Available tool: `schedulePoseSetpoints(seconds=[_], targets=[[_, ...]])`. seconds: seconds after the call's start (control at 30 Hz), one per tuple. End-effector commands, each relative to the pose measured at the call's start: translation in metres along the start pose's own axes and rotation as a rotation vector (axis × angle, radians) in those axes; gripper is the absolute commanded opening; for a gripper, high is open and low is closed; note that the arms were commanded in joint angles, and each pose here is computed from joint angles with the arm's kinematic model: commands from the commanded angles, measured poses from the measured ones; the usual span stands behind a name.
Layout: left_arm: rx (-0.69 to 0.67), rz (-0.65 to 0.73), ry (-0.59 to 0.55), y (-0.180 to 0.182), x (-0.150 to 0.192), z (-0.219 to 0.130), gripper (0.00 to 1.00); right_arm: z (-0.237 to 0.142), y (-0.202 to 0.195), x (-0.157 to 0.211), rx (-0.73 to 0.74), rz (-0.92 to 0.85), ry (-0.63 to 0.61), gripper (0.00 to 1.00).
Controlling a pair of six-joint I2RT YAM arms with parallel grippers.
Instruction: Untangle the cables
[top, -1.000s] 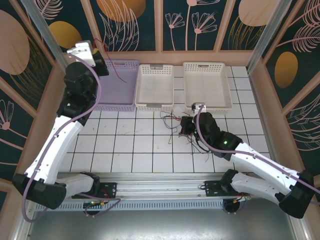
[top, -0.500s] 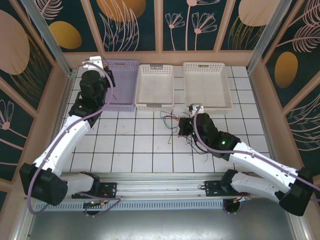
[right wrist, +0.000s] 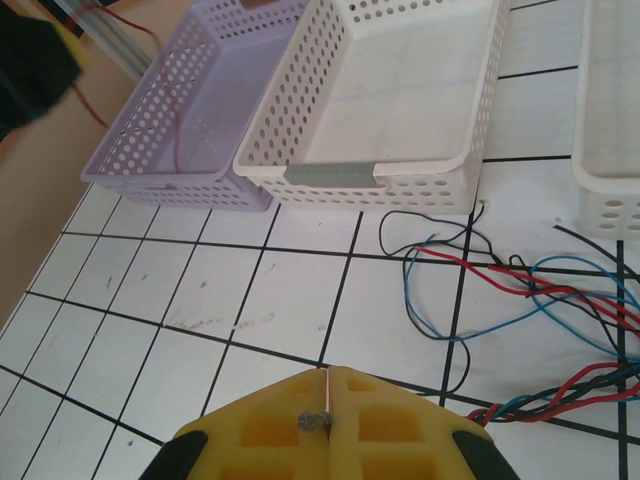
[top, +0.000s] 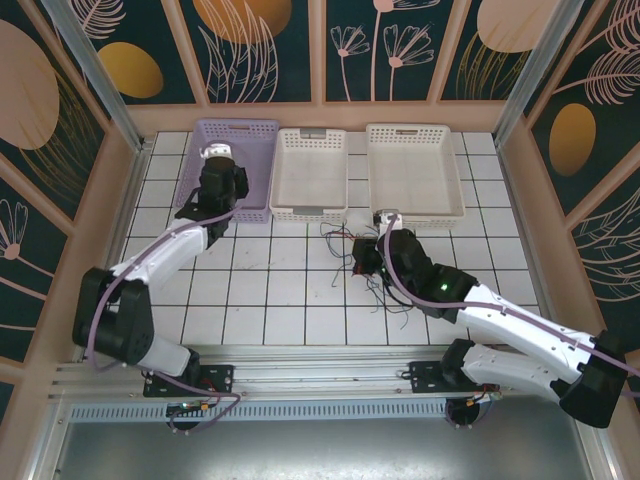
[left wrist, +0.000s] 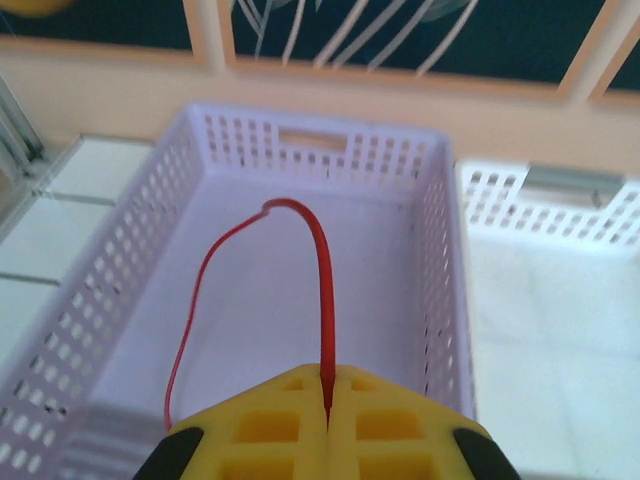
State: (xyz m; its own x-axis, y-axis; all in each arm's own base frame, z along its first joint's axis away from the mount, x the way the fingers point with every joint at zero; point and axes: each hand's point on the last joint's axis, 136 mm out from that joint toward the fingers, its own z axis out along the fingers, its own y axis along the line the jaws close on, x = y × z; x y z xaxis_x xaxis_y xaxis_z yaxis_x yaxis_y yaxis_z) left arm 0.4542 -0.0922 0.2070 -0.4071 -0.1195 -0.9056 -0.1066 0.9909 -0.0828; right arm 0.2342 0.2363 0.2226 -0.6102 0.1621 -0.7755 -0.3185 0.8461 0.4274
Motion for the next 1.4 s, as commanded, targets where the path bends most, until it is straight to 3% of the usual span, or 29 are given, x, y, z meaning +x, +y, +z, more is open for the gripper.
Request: schedulePoseSetpoints(seconds=[0.0,0.33,0.7,1.07,1.23,1.37], targets=[[-0.009,-0.035,0.03,-0.002,0.009,0.017,0.0,0.0,0.008,-0.001,-0.021,0.019,-0.016,0.0],[-0.046,-0.034,0.204,0.003,0.062,0.061,0.0,0.0,0.012,0.005,-0.032,0.009,0.0,0.0],[-0.036,-0.012,0.276,-0.003,0.062,0.098,0.0,0.003,0.017,0.013,-0.039,0.005,0.019,0.0],[-0.035,0.06,0.327,-0.009,0.061,0.115,0.39,-0.002,0.024,0.01,-0.038,-0.01,0.017,0.0],[-0.069,0.035,0.252,-0.003,0.021,0.1,0.59,-0.006,0.03,0.006,-0.049,-0.008,0.01,0.0],[0.018,-0.063,0.164,-0.014,-0.022,0.065,0.67,-0.011,0.036,-0.003,-0.068,-0.005,-0.004,0.0]])
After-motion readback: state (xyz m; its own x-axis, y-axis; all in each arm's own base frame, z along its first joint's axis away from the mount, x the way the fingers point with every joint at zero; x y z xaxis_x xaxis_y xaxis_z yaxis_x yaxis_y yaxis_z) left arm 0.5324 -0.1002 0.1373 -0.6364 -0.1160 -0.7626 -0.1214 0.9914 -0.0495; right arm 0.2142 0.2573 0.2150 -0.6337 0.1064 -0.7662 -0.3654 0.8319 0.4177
